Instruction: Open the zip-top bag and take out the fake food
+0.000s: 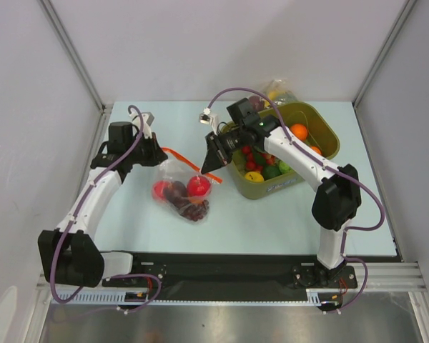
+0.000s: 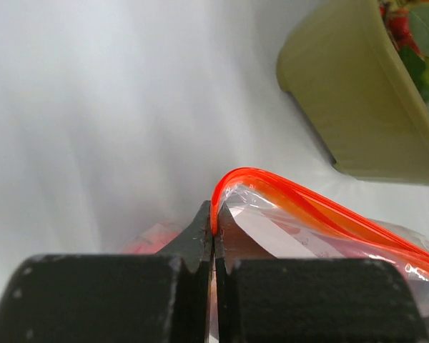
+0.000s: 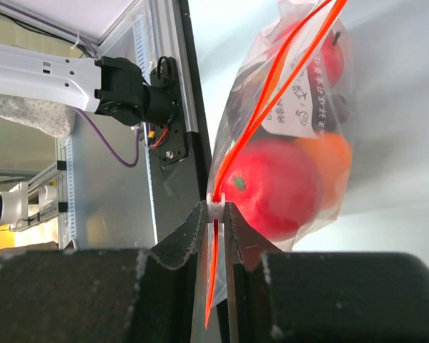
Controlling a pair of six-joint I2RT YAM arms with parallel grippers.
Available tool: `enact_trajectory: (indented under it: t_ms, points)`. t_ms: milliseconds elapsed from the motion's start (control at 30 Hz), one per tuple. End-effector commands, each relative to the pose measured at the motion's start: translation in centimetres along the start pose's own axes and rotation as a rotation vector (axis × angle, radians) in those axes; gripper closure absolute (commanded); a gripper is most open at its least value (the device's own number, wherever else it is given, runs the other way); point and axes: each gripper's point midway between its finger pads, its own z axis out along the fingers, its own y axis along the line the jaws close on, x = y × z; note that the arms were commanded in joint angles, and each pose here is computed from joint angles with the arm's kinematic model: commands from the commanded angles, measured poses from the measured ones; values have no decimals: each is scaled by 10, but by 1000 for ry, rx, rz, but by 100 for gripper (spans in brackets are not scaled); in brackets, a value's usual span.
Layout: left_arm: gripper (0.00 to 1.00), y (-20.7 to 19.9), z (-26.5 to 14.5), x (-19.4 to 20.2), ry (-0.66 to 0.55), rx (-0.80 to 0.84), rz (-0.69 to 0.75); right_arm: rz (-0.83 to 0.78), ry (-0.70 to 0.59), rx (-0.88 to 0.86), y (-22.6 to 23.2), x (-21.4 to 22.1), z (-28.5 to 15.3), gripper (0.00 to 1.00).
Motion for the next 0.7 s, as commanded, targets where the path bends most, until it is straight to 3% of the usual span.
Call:
enact_trajectory:
  t_ms: [0,667]
  points:
    - [100,24,-2,-32,-100,-126,-7,-44,-18,-26,27,-6,-18,100]
    - [100,67,-3,-51,-132,-353,-50,-39,0,9,22,-1,-20,100]
